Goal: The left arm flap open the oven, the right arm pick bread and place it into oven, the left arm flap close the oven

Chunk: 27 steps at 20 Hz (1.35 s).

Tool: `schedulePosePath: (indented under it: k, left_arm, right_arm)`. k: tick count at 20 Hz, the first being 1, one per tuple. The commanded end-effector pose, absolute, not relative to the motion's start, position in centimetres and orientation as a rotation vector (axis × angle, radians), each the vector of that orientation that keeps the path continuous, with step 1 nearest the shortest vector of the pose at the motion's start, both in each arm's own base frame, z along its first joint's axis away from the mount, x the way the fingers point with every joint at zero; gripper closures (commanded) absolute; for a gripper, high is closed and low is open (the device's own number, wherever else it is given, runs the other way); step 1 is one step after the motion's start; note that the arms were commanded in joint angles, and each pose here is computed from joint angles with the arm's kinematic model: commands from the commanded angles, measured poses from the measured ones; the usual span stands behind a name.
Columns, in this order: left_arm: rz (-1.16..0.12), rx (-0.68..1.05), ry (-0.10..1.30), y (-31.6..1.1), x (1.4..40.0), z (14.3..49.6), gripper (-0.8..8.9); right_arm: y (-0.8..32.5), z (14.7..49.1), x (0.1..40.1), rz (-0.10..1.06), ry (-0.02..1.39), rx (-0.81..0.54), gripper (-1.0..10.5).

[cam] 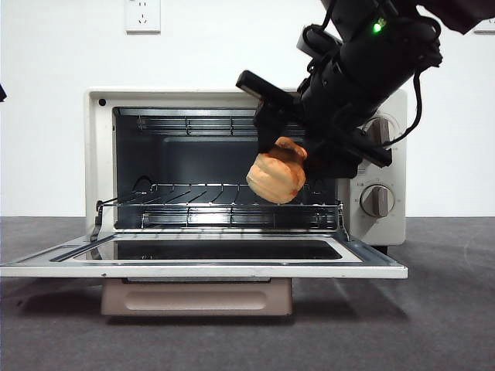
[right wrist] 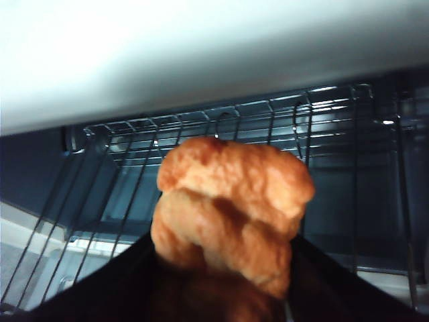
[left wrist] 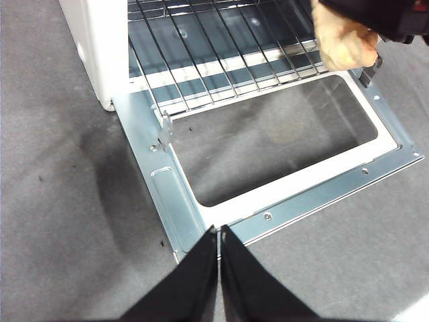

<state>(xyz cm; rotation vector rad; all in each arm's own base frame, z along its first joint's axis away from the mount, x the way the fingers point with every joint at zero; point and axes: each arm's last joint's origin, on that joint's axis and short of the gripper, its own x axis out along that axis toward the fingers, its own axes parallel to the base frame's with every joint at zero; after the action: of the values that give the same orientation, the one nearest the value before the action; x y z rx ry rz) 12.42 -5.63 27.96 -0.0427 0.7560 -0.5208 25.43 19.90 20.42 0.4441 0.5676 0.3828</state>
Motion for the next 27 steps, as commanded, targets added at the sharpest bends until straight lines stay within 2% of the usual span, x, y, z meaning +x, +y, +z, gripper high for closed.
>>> schedulePosePath:
  k: [1, 6, 12, 19, 27]
  left_arm:
    - [-0.534, -0.023, 0.744, -5.7, 12.5, 28.1, 7.98]
    - [-0.534, -0.023, 0.744, -5.7, 12.5, 28.1, 7.98]
    - [-0.534, -0.021, 0.746, -5.7, 12.5, 28.1, 7.98]
    - [-0.534, -0.02, 0.747, -5.7, 12.5, 28.1, 7.98]
    - [-0.534, -0.021, 0.747, -5.7, 12.5, 28.1, 7.98]
  right_arm:
    - [20.5, 20.4, 25.7, 0.386, 0.565, 0.453, 6.7]
    - [20.7, 20.4, 25.6, 0.398, 0.564, 0.453, 5.0]
    - [20.9, 21.4, 24.8, 0.441, 0.568, 0.457, 5.0]
    - [18.9, 25.1, 21.4, 0.453, 0.612, 0.41, 5.0]
    - [15.0, 29.4, 16.1, 0.618, 0.649, 0.282, 5.0]
